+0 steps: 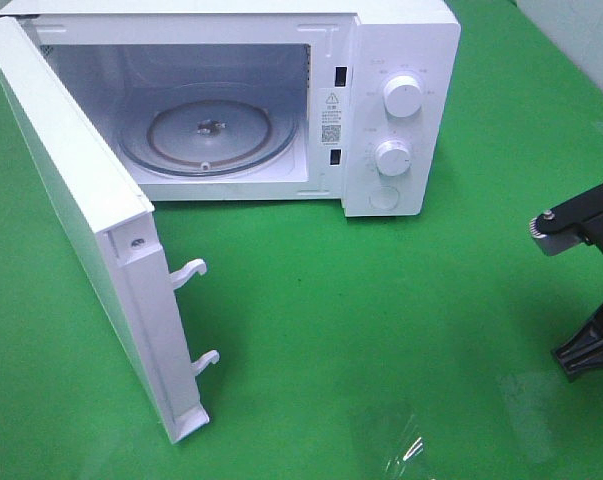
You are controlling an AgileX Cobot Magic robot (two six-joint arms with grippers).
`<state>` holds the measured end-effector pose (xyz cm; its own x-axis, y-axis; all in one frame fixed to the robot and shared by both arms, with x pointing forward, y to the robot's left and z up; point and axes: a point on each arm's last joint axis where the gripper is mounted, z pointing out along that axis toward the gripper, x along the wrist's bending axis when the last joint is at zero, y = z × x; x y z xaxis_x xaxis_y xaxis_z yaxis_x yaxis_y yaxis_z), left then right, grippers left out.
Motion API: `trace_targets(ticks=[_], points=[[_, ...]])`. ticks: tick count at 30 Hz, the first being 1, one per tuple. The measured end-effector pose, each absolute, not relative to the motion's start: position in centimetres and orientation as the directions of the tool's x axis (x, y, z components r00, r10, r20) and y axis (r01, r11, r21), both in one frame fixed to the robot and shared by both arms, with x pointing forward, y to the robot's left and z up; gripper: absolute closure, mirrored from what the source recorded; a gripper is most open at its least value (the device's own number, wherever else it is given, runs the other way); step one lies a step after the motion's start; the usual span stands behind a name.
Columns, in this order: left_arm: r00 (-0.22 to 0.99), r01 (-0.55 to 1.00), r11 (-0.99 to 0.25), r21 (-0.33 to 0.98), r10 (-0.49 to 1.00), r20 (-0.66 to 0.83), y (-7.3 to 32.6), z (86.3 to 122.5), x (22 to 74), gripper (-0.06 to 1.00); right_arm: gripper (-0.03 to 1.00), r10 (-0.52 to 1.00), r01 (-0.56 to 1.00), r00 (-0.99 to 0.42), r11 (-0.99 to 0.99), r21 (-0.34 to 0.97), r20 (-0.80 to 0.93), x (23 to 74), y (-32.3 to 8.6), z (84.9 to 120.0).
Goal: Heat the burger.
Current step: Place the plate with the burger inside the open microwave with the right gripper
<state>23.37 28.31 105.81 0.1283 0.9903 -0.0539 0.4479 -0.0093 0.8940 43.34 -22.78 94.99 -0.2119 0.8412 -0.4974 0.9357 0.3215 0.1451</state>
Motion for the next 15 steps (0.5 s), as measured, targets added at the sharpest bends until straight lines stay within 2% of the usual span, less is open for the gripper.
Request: trace_targets(ticks=[15], points=[[0.128,0.448,-0.009,0.894,0.990,-0.054,28.3,105.8,23.4,0.15,0.94,0.757,0.827,-0.394,0.539,0.158,-0.521,39.9,-18.7,96.7]])
